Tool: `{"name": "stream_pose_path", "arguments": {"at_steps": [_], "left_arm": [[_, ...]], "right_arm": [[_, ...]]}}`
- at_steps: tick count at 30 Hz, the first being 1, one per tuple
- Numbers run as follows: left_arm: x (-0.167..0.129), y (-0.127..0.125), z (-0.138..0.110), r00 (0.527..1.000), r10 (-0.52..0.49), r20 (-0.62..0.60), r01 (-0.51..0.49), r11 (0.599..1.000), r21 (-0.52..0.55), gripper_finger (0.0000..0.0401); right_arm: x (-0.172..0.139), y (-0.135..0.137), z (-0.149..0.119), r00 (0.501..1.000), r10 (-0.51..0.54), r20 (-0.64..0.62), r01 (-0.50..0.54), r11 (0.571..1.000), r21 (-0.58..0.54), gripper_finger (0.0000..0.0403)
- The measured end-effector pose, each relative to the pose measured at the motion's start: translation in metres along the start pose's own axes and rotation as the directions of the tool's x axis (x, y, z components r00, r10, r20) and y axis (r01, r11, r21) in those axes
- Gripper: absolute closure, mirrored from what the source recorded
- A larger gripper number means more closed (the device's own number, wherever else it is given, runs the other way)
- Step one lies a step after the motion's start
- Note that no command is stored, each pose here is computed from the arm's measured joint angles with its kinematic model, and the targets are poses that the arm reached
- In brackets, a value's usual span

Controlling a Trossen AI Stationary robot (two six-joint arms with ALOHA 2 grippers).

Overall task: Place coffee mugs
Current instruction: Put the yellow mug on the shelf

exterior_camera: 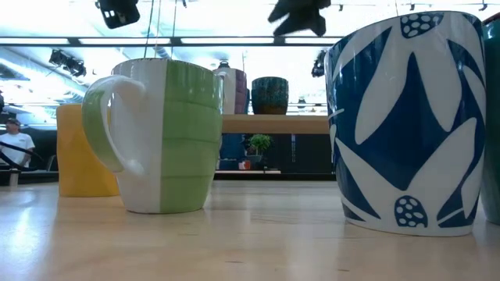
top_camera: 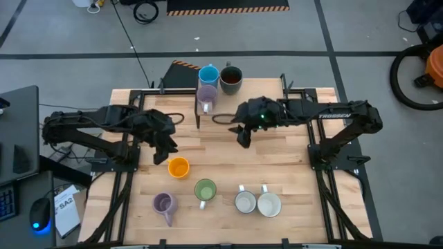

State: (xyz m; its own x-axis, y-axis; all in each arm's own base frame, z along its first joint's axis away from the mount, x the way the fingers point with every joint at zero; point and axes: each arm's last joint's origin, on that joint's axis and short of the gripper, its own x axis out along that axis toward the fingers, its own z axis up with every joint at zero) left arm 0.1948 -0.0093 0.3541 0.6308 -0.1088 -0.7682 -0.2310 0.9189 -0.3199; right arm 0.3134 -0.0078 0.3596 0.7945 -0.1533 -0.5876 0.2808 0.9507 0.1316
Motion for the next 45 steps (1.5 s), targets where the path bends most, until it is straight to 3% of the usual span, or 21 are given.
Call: {"name": "stream_pose_path", "arguments": {"at_steps": [3,6,9,14,22,37,45], "left_arm": [[0.013,-0.006,0.002,0.999,0.042,-0.011,-0.043,0.998,-0.040,0.0283],[0.029,-0.008,0.005,0.994,0.101,-0.042,-0.106,0.982,-0.158,0.0283],[0.050,-0.007,0.009,0.986,0.136,-0.101,-0.161,0.937,-0.310,0.0283],[0.087,-0.014,0.011,0.975,0.095,-0.199,-0.181,0.859,-0.479,0.0283],[0.124,-0.027,0.006,0.958,0.134,-0.253,-0.260,0.777,-0.574,0.0283],[0.124,-0.056,-0.015,0.950,0.177,-0.258,-0.311,0.639,-0.703,0.0283],[0.123,-0.065,-0.022,0.949,0.210,-0.236,-0.315,0.608,-0.729,0.0307]], "right_arm": [[-0.005,0.019,-0.003,0.999,0.031,0.011,-0.031,0.999,-0.014,0.0216],[-0.009,0.038,-0.010,0.998,0.066,0.004,-0.066,0.997,-0.034,0.0216],[-0.015,0.059,-0.017,0.993,0.120,-0.008,-0.121,0.991,-0.051,0.0216],[-0.028,0.091,-0.032,0.982,0.188,-0.023,-0.189,0.978,-0.090,0.0216],[-0.047,0.124,-0.051,0.981,0.196,0.000,-0.193,0.966,-0.174,0.0217],[-0.058,0.142,-0.062,0.961,0.274,-0.029,-0.272,0.926,-0.261,0.0231],[-0.059,0.143,-0.062,0.956,0.291,-0.030,-0.287,0.915,-0.284,0.0231]]}}
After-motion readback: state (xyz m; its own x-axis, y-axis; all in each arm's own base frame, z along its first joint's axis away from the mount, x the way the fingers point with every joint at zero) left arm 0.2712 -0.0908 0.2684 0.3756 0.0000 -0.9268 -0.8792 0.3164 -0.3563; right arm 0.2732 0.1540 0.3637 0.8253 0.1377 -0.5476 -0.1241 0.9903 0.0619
